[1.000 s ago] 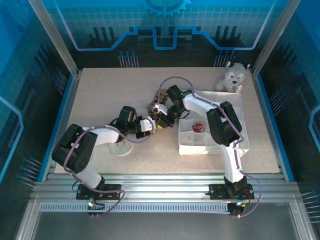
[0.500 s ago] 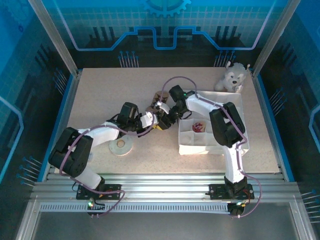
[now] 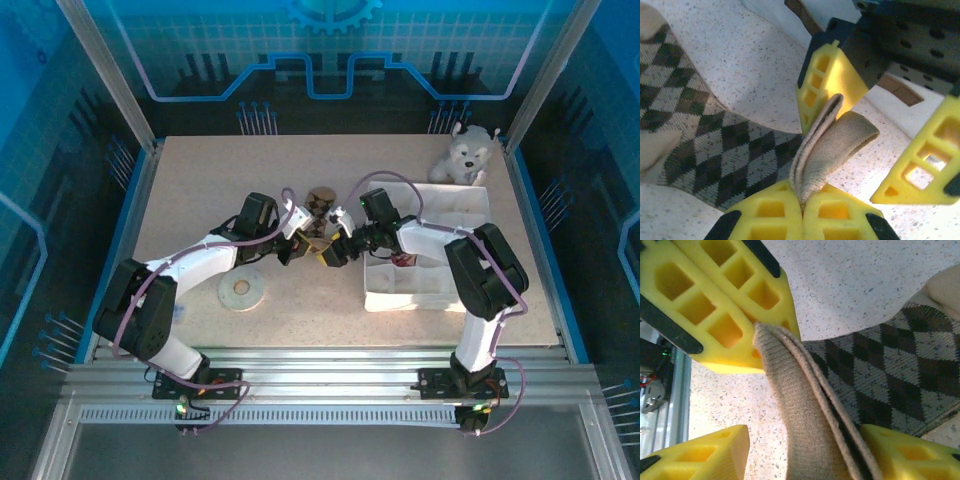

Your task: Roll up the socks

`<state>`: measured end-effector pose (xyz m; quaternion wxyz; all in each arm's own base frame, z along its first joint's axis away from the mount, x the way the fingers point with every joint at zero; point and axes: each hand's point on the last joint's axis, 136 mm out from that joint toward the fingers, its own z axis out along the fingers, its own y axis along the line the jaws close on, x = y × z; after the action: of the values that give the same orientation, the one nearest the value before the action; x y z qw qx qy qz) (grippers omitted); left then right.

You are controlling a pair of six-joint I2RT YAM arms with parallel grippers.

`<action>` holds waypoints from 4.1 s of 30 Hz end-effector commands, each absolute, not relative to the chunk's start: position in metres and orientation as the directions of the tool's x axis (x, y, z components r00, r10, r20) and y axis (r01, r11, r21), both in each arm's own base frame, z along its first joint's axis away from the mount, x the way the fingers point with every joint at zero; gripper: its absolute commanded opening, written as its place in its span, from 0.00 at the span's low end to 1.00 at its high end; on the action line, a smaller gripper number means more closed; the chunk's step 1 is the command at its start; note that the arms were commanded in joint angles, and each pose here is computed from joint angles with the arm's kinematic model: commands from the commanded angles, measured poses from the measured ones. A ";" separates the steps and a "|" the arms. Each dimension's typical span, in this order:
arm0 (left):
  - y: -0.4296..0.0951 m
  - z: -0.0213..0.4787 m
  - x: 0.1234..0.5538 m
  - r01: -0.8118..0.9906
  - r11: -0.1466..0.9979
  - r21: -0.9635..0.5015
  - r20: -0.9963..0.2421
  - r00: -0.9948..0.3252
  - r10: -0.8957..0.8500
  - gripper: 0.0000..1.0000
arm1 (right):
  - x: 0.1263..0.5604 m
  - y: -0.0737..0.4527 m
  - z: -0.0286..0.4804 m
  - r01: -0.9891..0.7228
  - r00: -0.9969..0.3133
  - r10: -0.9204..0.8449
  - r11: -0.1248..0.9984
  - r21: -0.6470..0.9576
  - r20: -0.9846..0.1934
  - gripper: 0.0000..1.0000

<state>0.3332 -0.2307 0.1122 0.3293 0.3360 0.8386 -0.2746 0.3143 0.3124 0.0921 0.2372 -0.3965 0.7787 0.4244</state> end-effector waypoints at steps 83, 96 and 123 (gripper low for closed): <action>-0.216 0.025 0.290 0.281 0.694 -0.663 -0.246 -0.957 0.153 0.00 | 0.303 0.298 0.054 -0.769 -0.601 -0.500 0.574 0.281 -0.623 0.44; -0.219 0.029 0.287 0.294 0.670 -0.682 -0.237 -0.955 0.178 0.00 | 0.302 0.317 0.048 -0.804 -0.559 -0.550 0.541 0.245 -0.621 0.46; -0.220 0.022 0.293 0.259 0.695 -0.670 -0.204 -0.965 0.163 0.00 | 0.305 0.293 0.017 -0.729 -0.657 -0.587 0.655 0.200 -0.473 0.42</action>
<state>0.2927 -0.2166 0.0227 0.0766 0.1220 0.9163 -0.3736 0.3186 0.3232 0.0366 0.2291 -0.3875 0.8648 0.2225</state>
